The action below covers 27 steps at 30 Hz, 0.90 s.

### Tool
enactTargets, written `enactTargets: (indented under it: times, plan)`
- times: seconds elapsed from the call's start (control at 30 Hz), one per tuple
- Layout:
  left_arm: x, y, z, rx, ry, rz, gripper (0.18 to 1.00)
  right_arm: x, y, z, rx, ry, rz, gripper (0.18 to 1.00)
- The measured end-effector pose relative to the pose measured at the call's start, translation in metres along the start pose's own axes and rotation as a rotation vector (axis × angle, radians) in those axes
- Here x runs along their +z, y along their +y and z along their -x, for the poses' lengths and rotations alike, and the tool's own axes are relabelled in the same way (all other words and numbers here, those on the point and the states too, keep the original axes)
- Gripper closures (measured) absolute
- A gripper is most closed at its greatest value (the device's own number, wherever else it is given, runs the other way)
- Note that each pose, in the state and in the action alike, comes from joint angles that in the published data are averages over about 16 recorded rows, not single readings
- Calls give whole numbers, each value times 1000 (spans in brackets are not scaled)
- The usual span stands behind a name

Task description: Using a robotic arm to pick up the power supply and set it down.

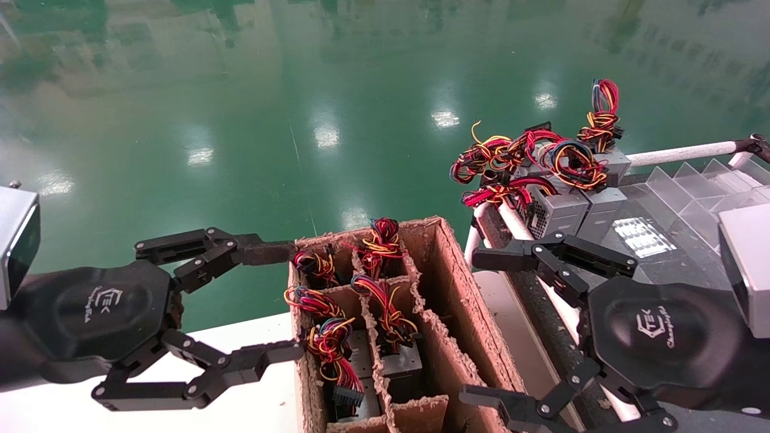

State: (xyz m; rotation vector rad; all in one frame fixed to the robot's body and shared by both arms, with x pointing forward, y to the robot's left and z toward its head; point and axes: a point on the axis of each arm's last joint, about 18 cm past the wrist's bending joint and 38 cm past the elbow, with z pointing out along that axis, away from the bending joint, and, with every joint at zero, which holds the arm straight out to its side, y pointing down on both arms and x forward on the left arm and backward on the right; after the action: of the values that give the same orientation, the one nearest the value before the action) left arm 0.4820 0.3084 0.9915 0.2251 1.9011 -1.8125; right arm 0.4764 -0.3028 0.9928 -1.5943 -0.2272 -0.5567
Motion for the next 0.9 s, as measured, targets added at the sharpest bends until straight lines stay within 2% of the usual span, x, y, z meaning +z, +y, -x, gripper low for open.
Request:
enactTargets:
  times: [0.27, 0.6, 0.9]
  plan:
    - [0, 0, 0, 0, 0, 0, 476, 0, 0, 0, 0, 0, 0, 178]
    - [0, 0, 0, 0, 0, 0, 731, 0, 0, 0, 0, 0, 0, 178]
    - [0, 0, 0, 0, 0, 0, 883, 0, 0, 0, 0, 0, 0, 178]
